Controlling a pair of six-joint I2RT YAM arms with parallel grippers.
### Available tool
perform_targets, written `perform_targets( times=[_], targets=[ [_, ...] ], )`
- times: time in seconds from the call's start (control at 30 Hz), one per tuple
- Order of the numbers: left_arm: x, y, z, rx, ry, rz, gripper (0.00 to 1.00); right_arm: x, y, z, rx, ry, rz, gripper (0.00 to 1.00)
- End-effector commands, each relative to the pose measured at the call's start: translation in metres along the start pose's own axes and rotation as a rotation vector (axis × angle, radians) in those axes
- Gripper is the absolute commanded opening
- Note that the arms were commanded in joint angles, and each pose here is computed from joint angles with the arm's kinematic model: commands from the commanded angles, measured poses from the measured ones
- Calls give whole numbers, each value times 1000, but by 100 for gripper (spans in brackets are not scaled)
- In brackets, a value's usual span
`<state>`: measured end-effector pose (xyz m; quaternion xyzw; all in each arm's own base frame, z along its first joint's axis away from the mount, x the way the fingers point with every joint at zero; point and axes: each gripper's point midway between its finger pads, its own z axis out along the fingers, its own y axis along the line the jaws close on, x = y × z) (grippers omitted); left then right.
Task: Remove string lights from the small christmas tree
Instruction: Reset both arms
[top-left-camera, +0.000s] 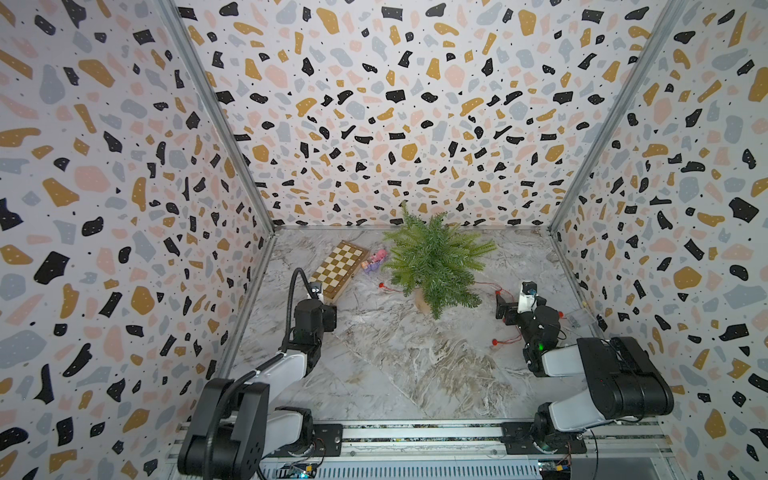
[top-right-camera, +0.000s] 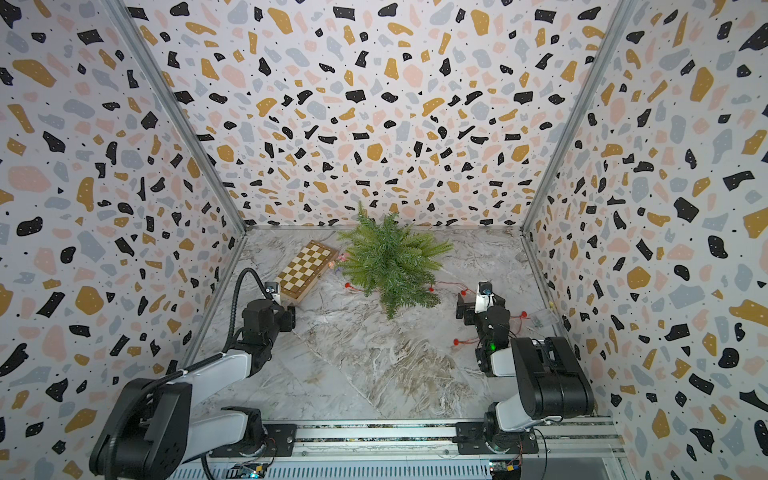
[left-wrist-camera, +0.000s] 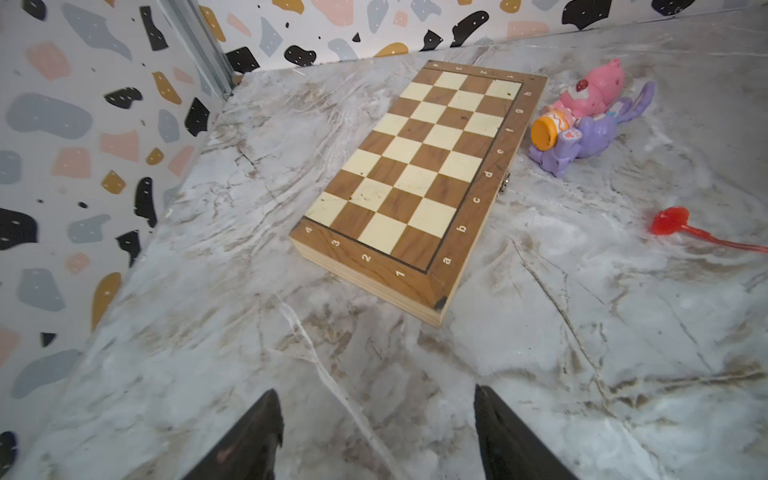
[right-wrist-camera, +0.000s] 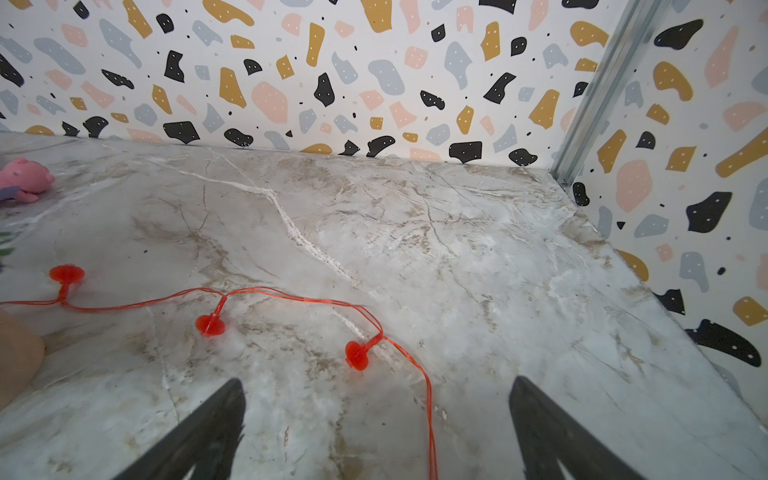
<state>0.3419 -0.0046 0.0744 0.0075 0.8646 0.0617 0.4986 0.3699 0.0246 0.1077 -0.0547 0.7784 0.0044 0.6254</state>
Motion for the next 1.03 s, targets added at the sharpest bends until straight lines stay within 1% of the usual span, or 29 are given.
perform_targets(
  times=[0.0,0.03,0.07,0.13,0.17,0.2,0.23,0.27,0.3,0.67,0.8,1.0],
  targets=[
    [-34,-8,4,50,-191,-21,73,-11,-2,0,17,-35,-10,99],
    [-37,-9,7,53,-206,-19,73,-12,-1,1,18,-36,-11,99],
    [-38,-10,10,57,-194,-15,73,-12,-2,1,26,-37,-10,99],
    [-35,-9,10,73,-144,-21,74,-12,-15,-5,119,-48,15,99],
    [-35,-9,11,72,-152,-23,75,-11,-23,-10,175,-59,34,99],
    [-36,-8,12,71,-161,-27,80,-11,-24,-10,186,-57,42,99],
    [-35,-8,12,72,-152,-25,90,-11,-25,-10,189,-57,43,99],
    [-35,-8,13,79,-140,-27,97,-11,-25,-10,188,-58,41,99],
    [-36,-8,13,83,-146,-34,99,-12,-25,-11,188,-60,42,99],
    [-35,-6,12,76,-147,-36,99,-12,-25,-11,188,-62,41,99],
    [-35,-6,13,76,-145,-35,99,-9,-25,-6,186,-44,45,99],
    [-36,-6,11,78,-151,-37,99,-11,-24,-10,184,-58,40,99]
  ],
)
